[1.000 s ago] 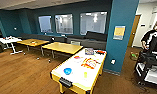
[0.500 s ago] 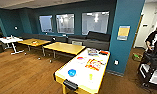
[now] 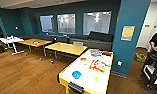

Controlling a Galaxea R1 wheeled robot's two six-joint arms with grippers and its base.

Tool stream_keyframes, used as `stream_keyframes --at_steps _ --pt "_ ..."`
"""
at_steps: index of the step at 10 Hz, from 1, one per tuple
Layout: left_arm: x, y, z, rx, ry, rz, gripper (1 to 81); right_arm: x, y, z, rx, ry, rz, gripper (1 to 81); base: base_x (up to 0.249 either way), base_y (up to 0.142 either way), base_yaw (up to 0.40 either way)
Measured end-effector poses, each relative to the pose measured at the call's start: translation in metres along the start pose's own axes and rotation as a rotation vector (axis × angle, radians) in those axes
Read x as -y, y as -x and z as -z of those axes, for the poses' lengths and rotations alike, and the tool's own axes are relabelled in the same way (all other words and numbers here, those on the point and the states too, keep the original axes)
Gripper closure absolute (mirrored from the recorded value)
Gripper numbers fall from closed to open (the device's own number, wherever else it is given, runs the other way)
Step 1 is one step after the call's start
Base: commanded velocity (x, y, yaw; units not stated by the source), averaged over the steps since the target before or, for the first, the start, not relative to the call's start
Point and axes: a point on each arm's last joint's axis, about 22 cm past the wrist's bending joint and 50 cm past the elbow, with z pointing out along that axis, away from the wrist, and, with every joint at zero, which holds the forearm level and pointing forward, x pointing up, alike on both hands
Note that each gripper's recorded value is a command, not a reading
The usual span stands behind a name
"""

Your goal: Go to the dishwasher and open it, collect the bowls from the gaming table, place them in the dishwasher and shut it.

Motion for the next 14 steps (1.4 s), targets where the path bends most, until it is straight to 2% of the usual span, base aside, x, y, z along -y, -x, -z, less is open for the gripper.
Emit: stream_keyframes --at_steps 14 --pt "-0.0026 0.0003 -0.0005 0.001 0.004 0.001 1.0 0.0 0.0021 0.0001 0.003 0.0 -0.001 1.0 0.135 0.121 0.0"
